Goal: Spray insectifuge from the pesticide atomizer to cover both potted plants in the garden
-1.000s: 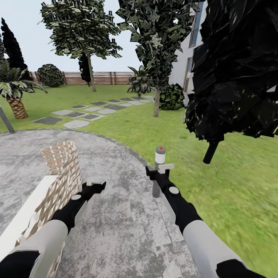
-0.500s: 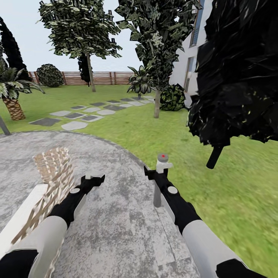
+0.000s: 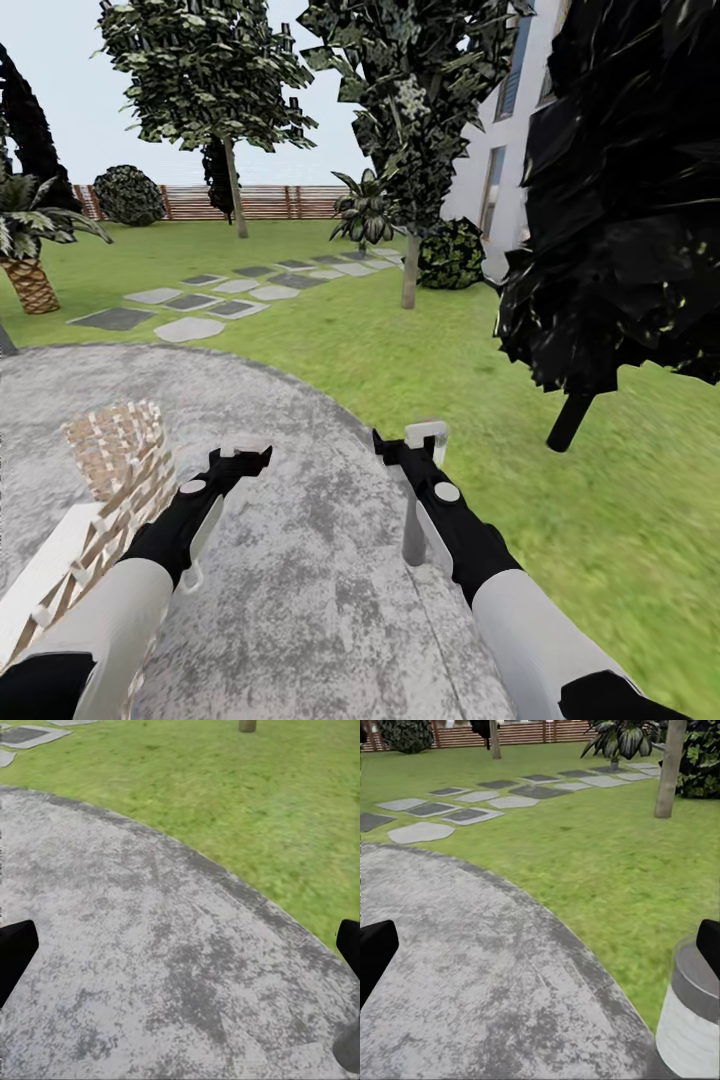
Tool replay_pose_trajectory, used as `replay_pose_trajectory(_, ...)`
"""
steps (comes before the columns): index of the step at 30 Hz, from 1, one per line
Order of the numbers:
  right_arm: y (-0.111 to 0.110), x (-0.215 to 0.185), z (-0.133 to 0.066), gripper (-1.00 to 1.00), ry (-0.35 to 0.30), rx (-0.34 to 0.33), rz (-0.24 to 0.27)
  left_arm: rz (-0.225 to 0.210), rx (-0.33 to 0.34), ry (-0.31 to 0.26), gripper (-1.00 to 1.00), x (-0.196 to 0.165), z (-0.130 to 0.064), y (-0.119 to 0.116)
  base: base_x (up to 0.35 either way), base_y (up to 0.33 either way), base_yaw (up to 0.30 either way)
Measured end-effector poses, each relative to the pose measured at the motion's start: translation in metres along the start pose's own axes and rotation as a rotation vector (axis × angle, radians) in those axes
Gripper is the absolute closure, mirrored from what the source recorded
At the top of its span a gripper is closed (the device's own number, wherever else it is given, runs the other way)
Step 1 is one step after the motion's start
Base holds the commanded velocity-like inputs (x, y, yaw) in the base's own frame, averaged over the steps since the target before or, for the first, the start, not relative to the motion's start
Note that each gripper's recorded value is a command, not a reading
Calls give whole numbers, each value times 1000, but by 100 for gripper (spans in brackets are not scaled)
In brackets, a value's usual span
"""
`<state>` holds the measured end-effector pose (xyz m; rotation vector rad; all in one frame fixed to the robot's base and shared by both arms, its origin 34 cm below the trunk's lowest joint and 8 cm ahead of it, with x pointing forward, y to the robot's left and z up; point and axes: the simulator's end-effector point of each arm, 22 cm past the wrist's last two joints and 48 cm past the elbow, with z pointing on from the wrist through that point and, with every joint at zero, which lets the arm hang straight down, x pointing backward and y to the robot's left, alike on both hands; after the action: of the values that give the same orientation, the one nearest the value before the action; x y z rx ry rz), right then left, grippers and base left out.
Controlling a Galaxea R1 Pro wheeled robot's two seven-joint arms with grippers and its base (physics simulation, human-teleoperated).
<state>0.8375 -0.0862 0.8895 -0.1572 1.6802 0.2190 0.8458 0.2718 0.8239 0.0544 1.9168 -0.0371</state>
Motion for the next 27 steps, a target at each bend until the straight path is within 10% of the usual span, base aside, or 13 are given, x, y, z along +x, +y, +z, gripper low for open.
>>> replay_pose_trajectory(27,-1,-2,2,-100,-8,2,3,0,2,7,-100,6,2,0,315,137,50)
